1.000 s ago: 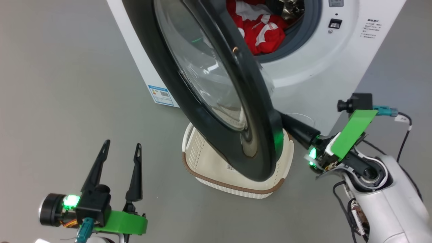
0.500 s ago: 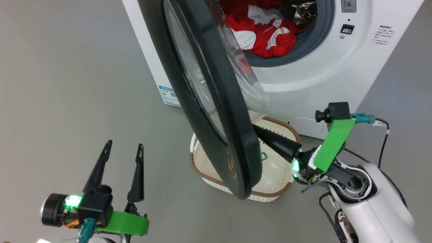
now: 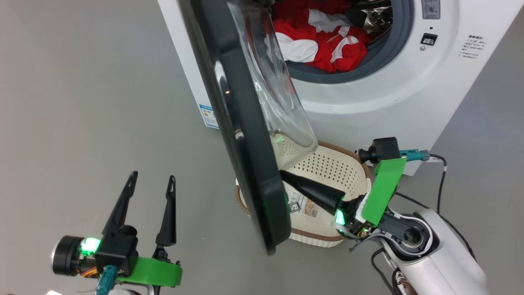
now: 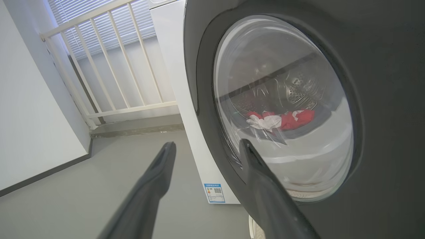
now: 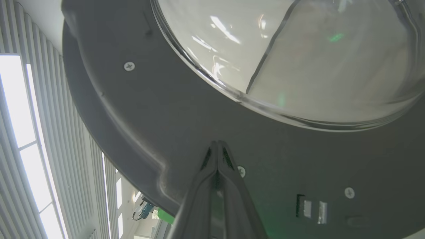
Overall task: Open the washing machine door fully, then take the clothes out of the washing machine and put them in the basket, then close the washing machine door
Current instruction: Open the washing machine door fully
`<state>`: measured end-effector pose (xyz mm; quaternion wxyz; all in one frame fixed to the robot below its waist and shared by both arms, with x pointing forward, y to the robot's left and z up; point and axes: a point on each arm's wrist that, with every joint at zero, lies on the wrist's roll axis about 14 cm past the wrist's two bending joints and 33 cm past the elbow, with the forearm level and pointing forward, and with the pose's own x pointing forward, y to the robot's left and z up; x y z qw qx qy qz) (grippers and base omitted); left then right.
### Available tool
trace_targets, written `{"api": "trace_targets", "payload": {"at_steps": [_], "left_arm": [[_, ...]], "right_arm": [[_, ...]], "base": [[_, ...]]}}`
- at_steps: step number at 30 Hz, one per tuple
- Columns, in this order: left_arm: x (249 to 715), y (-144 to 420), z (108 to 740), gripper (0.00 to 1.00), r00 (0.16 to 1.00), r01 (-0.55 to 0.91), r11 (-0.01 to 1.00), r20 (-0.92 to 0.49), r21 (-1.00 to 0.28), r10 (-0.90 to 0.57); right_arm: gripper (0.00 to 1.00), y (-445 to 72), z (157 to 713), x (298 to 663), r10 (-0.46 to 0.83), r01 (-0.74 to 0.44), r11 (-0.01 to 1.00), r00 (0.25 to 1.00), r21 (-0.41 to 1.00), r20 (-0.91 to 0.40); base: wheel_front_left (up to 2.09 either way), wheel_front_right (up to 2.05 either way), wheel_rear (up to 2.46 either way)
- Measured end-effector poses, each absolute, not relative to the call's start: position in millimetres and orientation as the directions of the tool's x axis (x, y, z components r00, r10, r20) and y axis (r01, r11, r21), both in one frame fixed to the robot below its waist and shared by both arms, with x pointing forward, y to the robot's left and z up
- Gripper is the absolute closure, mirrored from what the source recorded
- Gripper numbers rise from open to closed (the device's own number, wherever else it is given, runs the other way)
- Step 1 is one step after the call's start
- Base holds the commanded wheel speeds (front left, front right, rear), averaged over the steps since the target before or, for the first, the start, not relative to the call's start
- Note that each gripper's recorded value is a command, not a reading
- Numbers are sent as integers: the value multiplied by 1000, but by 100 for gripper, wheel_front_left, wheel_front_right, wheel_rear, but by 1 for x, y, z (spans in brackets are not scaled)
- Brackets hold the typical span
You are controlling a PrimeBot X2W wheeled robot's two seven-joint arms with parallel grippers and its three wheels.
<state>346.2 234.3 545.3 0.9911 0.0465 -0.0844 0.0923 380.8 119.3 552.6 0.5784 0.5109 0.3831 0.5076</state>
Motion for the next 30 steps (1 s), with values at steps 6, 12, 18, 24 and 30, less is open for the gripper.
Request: {"api": "trace_targets", "payload": {"at_steps": [6,12,18,24,30], "left_arm": [[344,236,544,0,967,-202,977,171,70,187],[342,239,544,0,966,-212,975,169,71,198],[341,240,543,0,965,-216,974,168,71,202],[342,238,544,0,966,-211,975,170,69,197],[342,236,544,0,966,-206,976,173,66,192]], "right_arm": [[100,131,550,370,986,-175,-54,145,983,80],[100,140,548,362,989,-158,-66,117,985,85],[100,145,548,357,990,-138,-77,111,987,92],[100,143,547,358,988,-147,-67,131,987,87],[85,133,551,374,968,-253,-7,241,967,70]], "base": [[0,0,0],[0,0,0],[0,0,0],[0,0,0],[0,0,0]]}}
